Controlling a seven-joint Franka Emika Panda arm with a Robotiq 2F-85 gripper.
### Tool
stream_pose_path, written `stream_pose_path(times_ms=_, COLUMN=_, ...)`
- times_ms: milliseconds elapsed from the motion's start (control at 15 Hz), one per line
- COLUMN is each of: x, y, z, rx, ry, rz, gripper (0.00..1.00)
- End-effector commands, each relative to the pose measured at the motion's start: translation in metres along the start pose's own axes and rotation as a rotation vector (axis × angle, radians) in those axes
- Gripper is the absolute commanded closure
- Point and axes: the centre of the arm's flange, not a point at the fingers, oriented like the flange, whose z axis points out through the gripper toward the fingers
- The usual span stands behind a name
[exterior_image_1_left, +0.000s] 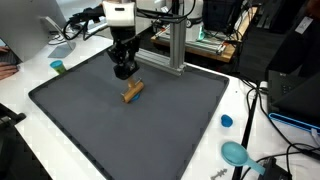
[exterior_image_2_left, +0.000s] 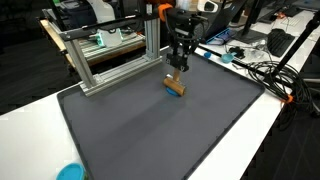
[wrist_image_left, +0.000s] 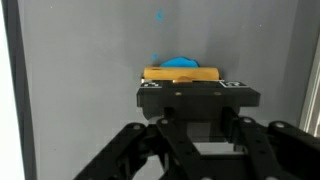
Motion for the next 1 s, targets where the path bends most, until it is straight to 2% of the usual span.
stream_pose_path(times_ms=0, x=-0.0035, y=-0.0027, z=0.0588, rx=0.105, ry=-0.072, rz=0.029, gripper=0.78)
stream_pose_path(times_ms=933, x=-0.0064, y=0.0060, z=0.0651, rx=0.156, ry=-0.116, rz=0.113, gripper=0.78)
